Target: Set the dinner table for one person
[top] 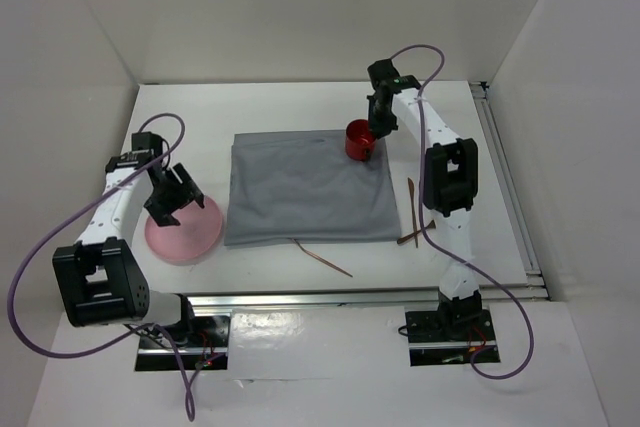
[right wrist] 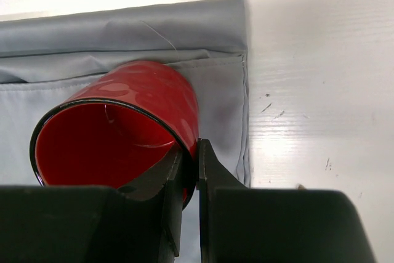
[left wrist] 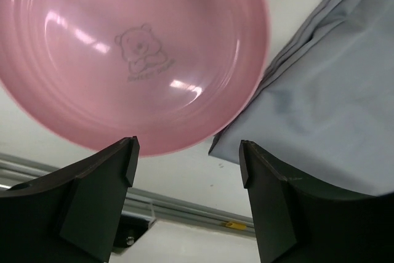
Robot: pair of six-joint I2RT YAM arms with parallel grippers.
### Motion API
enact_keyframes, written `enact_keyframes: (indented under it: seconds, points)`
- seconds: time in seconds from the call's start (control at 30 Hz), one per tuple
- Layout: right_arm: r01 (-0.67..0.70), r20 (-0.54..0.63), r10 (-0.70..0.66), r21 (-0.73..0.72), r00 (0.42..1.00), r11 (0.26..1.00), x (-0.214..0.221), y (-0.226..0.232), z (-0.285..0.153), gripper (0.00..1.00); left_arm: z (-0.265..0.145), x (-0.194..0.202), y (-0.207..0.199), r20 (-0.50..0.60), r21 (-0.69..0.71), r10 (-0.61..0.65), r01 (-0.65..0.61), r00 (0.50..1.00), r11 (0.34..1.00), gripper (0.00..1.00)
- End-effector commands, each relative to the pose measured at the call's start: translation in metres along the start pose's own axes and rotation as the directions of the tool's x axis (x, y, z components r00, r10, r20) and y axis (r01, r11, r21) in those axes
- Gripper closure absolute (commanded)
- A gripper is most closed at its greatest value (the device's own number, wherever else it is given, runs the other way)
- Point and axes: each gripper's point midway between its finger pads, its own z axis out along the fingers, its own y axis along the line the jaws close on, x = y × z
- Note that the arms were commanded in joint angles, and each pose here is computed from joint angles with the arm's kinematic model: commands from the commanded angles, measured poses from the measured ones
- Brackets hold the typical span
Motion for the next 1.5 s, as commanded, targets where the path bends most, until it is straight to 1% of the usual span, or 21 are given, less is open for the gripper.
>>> enact_keyframes:
  seconds: [0.0, 0.13, 0.17, 0.27, 0.3, 0.37, 0.4, 0.43, 0.47, 0.57, 0.7, 0.8, 0.87, 1.03, 1.17, 1.27, 1.33, 1.37, 1.4, 1.43, 1.47]
  points:
    - [-0.028, 0.107, 0.034, -0.052, 0.994, 0.998, -0.039, 0.002, -0.019, 1.00, -0.012, 0.010, 0.010, 0.021, -0.008, -0.111, 0.111, 0.994, 0.994, 0.16]
    - [-0.017, 0.076, 0.020, -0.039, 0.997, 0.999, -0.028, -0.001, -0.004, 1.00, -0.013, 0.033, 0.022, -0.013, -0.048, -0.199, 0.198, 0.980, 0.979, 0.14]
    - [-0.015, 0.070, 0.020, -0.064, 0.997, 0.998, -0.026, 0.004, -0.003, 0.92, -0.011, 0.042, 0.028, -0.027, -0.078, -0.224, 0.222, 0.974, 0.972, 0.08]
    - [0.007, 0.050, -0.002, -0.104, 0.999, 0.995, -0.019, 0.009, -0.002, 0.83, -0.008, 0.058, 0.036, -0.039, -0.083, -0.304, 0.300, 0.952, 0.950, 0.06]
    - [0.008, 0.057, -0.001, -0.119, 0.998, 0.993, -0.020, 0.012, -0.005, 0.73, -0.008, 0.061, 0.035, -0.045, -0.077, -0.314, 0.311, 0.948, 0.947, 0.08]
    - [0.010, 0.075, 0.000, -0.132, 0.997, 0.991, -0.027, 0.010, -0.011, 0.58, -0.009, 0.066, 0.035, -0.055, -0.074, -0.333, 0.329, 0.941, 0.942, 0.08]
    - [0.011, 0.072, -0.001, -0.142, 0.997, 0.990, -0.025, 0.011, -0.013, 0.47, -0.008, 0.068, 0.036, -0.061, -0.082, -0.342, 0.337, 0.938, 0.938, 0.08]
    - [0.020, 0.074, -0.010, -0.142, 0.997, 0.990, -0.025, 0.010, -0.013, 0.27, -0.008, 0.071, 0.037, -0.069, -0.092, -0.352, 0.345, 0.933, 0.934, 0.08]
    - [0.021, 0.080, -0.009, -0.153, 0.997, 0.988, -0.027, 0.012, -0.018, 0.19, -0.007, 0.074, 0.038, -0.082, -0.107, -0.354, 0.345, 0.932, 0.933, 0.08]
    - [0.022, 0.102, -0.006, -0.159, 0.995, 0.987, -0.033, 0.013, -0.031, 0.04, -0.005, 0.078, 0.044, -0.080, -0.141, -0.378, 0.365, 0.922, 0.920, 0.08]
    - [0.024, 0.144, 0.000, -0.171, 0.990, 0.985, -0.042, 0.013, -0.054, 0.02, 0.009, 0.089, 0.053, -0.075, -0.183, -0.426, 0.408, 0.902, 0.895, 0.13]
    - [0.025, 0.157, 0.002, -0.175, 0.988, 0.984, -0.039, 0.010, -0.068, 0.01, 0.018, 0.082, 0.050, -0.050, -0.150, -0.460, 0.449, 0.886, 0.881, 0.16]
    - [0.038, 0.187, -0.002, -0.190, 0.982, 0.981, -0.042, 0.010, -0.086, 0.01, 0.020, 0.077, 0.047, -0.044, -0.136, -0.488, 0.478, 0.872, 0.868, 0.16]
    - [0.048, 0.202, -0.009, -0.192, 0.979, 0.980, -0.030, 0.004, -0.110, 0.01, 0.037, 0.084, 0.060, -0.049, -0.200, -0.525, 0.507, 0.850, 0.838, 0.16]
    - [0.065, 0.199, -0.017, -0.240, 0.980, 0.968, -0.015, 0.011, -0.119, 0.01, 0.055, 0.081, 0.064, -0.019, -0.175, -0.560, 0.549, 0.828, 0.818, 0.15]
    - [0.069, 0.181, -0.027, -0.231, 0.983, 0.970, 0.001, 0.009, -0.120, 0.01, 0.066, 0.078, 0.061, -0.017, -0.158, -0.570, 0.561, 0.821, 0.813, 0.16]
    - [0.065, 0.177, -0.027, -0.212, 0.984, 0.975, 0.006, 0.004, -0.121, 0.01, 0.067, 0.077, 0.061, -0.023, -0.167, -0.571, 0.560, 0.821, 0.812, 0.25]
    - [0.064, 0.160, -0.030, -0.208, 0.987, 0.976, 0.014, 0.001, -0.118, 0.01, 0.067, 0.072, 0.059, -0.022, -0.166, -0.571, 0.560, 0.821, 0.812, 0.35]
    - [0.065, 0.168, -0.029, -0.210, 0.985, 0.976, 0.015, 0.000, -0.124, 0.01, 0.065, 0.067, 0.056, -0.014, -0.153, -0.570, 0.561, 0.822, 0.813, 0.46]
    - [0.063, 0.170, -0.029, -0.201, 0.985, 0.977, 0.017, -0.002, -0.125, 0.01, 0.063, 0.065, 0.056, -0.019, -0.161, -0.570, 0.560, 0.821, 0.812, 0.72]
    - [0.063, 0.170, -0.029, -0.201, 0.985, 0.977, 0.019, -0.003, -0.127, 0.01, 0.058, 0.055, 0.051, -0.007, -0.142, -0.568, 0.562, 0.823, 0.815, 0.83]
